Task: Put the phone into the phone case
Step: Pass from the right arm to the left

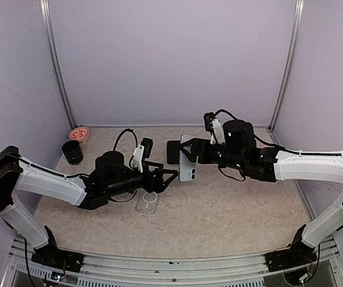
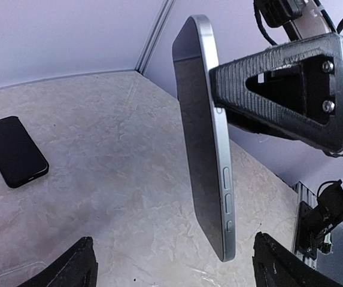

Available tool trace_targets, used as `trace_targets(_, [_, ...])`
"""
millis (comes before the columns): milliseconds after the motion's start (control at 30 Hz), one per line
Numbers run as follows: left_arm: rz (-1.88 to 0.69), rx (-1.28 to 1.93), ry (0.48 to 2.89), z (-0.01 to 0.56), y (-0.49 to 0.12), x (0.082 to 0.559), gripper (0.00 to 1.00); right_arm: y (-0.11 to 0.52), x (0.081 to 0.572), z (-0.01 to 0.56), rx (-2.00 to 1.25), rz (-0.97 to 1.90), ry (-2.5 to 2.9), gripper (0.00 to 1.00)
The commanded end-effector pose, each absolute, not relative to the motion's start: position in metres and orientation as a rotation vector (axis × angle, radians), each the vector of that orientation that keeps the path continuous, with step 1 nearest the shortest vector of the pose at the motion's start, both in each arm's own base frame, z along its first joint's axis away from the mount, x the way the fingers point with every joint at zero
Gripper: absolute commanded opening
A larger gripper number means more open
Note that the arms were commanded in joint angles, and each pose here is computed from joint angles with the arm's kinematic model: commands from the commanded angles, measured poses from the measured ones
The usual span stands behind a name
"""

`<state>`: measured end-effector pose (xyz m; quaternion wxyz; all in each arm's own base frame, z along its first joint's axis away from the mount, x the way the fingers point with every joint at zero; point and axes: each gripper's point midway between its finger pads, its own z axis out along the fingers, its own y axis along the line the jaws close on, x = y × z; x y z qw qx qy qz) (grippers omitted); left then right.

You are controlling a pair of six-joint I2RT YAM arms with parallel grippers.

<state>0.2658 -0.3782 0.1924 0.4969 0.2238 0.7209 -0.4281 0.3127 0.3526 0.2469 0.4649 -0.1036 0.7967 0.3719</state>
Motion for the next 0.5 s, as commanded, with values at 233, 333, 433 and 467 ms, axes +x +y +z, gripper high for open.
trace_targets(233, [-1.059,0.604,1.744,0.194,-0.397,0.260,0.81,0.352,0.310,0.288,-0.159,0.895,1.837,0.70])
trace_targets(333, [-1.076,0.612,1.752,0.193,-0.402,0.259,0.80,0.356,0.307,0.288,-0.166,0.885,1.829,0.70])
trace_targets(433, [-1.089,0.617,1.761,0.191,-0.407,0.260,0.76,0.360,0.304,0.287,-0.173,0.885,1.824,0.70])
trace_targets(467, [-1.094,0.619,1.761,0.192,-0.408,0.260,0.74,0.361,0.303,0.287,-0.174,0.884,1.824,0.70])
